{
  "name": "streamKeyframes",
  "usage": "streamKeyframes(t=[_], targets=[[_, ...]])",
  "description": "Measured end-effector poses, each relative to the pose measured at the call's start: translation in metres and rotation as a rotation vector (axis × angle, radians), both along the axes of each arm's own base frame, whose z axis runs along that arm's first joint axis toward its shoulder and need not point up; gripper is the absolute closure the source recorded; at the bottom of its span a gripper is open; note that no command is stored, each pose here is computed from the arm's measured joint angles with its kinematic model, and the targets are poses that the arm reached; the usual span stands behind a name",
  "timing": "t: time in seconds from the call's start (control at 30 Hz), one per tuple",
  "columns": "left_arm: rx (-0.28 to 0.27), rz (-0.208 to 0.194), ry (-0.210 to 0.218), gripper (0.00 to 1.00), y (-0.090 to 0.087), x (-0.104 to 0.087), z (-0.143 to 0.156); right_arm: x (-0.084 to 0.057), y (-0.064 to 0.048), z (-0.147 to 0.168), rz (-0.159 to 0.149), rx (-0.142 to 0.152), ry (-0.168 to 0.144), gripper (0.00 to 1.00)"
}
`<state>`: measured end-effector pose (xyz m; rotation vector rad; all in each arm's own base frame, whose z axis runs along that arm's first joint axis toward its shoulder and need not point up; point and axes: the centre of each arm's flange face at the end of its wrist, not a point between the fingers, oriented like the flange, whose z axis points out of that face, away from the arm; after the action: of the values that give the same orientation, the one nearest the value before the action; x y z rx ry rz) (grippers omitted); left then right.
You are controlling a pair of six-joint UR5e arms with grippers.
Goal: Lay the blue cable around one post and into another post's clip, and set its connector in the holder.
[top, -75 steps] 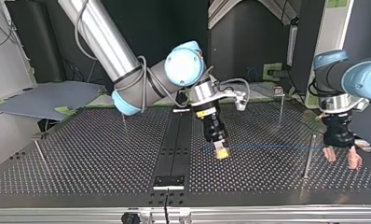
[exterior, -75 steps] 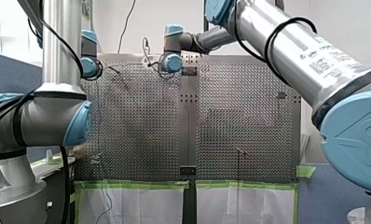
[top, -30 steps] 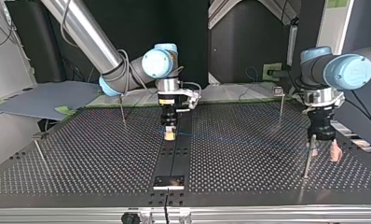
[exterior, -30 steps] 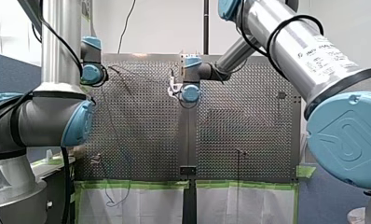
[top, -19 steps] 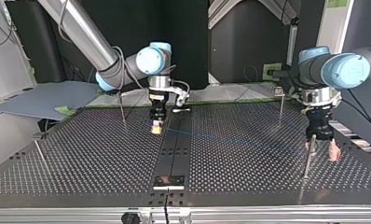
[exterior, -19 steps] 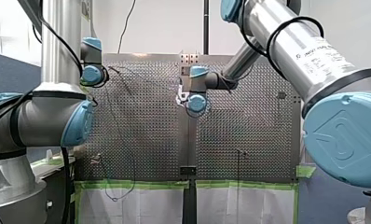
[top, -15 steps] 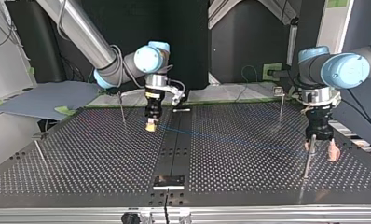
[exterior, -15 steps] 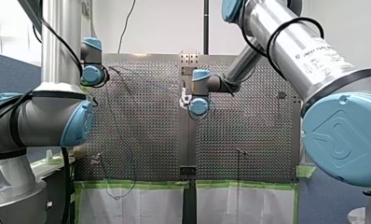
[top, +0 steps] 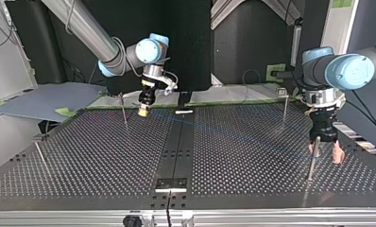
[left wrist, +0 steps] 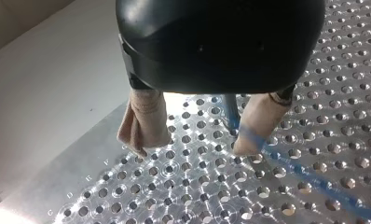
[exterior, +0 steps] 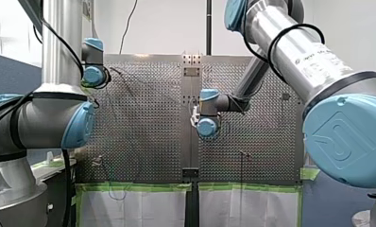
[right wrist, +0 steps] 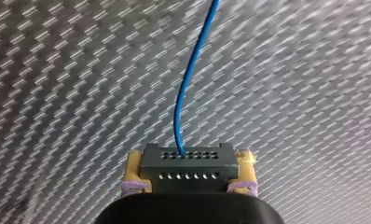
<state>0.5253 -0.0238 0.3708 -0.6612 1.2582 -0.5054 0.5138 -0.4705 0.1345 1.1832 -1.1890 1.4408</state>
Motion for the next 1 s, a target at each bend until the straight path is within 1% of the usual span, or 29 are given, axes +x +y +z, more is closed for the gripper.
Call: streamKeyframes(t=[0.2,0.27,0.3,0.4,0.5,0.6,0.67,0.83,1.0], targets=[[0.0,0.001,0.0,0.0,0.0,0.0,0.0,-0.02,0.011,-0.058,-0.053,0.052,-0.016,0.98],[-0.001,0.001,0.0,0.0,0.0,0.0,0.0,-0.027,0.014,-0.075,-0.065,0.067,-0.022,0.98],[-0.001,0.001,0.0,0.0,0.0,0.0,0.0,-0.032,0.017,-0.086,-0.072,0.077,-0.026,0.98],[-0.001,0.002,0.0,0.0,0.001,0.0,0.0,-0.045,0.022,-0.108,-0.094,0.095,-0.043,0.98],[-0.001,0.003,0.0,0.0,0.002,0.0,0.0,-0.056,0.027,-0.119,-0.123,0.102,-0.068,0.98],[-0.002,0.004,0.0,0.0,0.002,0.0,0.0,-0.067,0.033,-0.128,-0.149,0.103,-0.087,0.98],[-0.002,0.004,0.0,0.0,0.002,0.0,0.0,-0.074,0.036,-0.132,-0.163,0.102,-0.091,0.98],[-0.002,0.004,0.0,0.0,0.003,0.0,0.0,-0.096,0.044,-0.144,-0.207,0.101,-0.095,0.98],[-0.004,0.001,-0.001,0.0,0.002,0.0,0.0,-0.12,0.046,-0.154,-0.242,0.099,-0.094,0.98]])
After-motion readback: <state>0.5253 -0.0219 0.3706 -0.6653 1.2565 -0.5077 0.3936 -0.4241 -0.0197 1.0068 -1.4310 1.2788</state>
